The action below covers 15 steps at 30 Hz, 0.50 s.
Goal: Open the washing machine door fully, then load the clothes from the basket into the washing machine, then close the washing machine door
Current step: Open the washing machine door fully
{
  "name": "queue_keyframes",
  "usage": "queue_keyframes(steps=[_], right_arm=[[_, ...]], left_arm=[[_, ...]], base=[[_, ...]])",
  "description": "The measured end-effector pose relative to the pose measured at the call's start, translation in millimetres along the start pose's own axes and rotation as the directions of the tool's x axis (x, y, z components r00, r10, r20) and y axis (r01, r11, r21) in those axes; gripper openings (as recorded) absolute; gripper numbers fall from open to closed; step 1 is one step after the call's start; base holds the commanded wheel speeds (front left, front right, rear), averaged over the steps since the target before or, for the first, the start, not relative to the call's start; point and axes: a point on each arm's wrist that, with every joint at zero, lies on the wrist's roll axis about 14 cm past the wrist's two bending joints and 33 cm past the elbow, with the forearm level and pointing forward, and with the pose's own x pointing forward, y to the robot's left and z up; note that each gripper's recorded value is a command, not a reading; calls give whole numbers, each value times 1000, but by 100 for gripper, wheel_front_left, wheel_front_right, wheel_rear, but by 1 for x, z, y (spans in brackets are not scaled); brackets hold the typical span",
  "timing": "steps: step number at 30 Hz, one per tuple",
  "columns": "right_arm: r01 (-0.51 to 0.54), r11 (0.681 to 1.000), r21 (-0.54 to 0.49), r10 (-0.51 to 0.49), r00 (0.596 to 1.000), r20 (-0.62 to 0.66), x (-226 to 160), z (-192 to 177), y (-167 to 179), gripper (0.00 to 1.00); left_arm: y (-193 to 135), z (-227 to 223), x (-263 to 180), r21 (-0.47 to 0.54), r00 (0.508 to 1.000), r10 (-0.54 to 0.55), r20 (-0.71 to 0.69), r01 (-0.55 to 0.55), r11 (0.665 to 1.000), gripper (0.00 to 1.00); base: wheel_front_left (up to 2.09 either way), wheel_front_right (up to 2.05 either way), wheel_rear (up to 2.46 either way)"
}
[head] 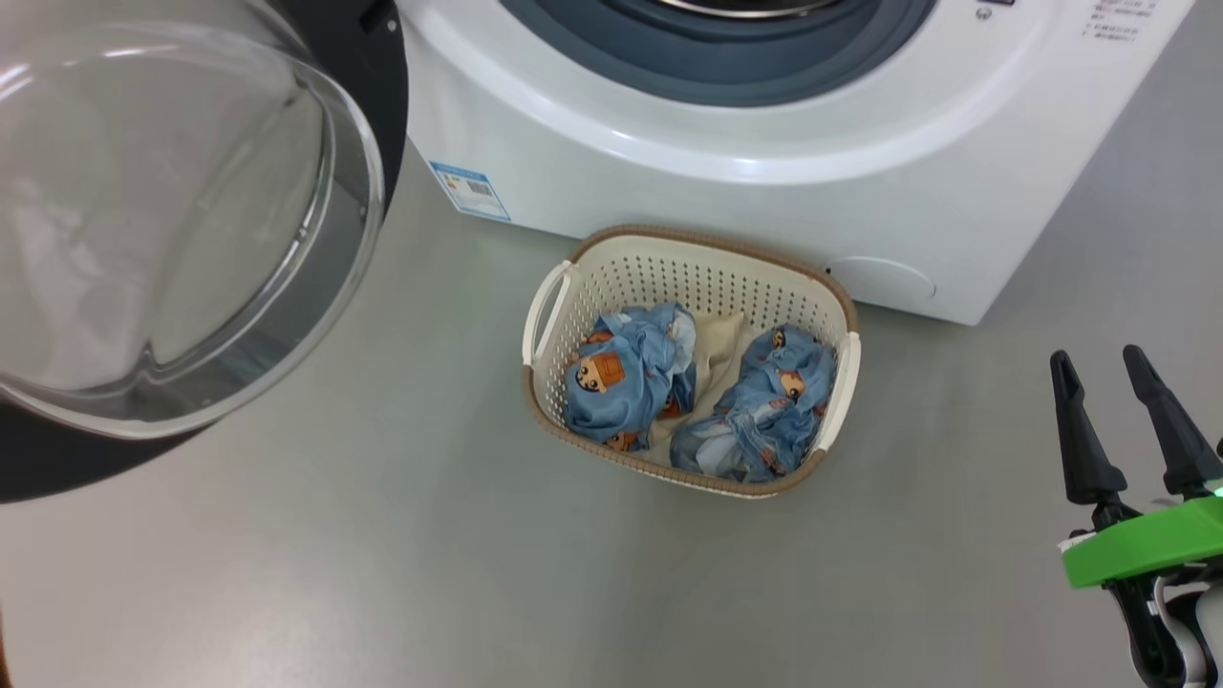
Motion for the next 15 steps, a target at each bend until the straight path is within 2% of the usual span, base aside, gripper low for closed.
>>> queue_keyframes(steps=[15], right_arm=[[-29,1000,9,29,999,-17,16,-13,-1,100]], left_arm=[[11,-7,23,32,998,54,-30,-53,998,0]], base=[[0,0,0]])
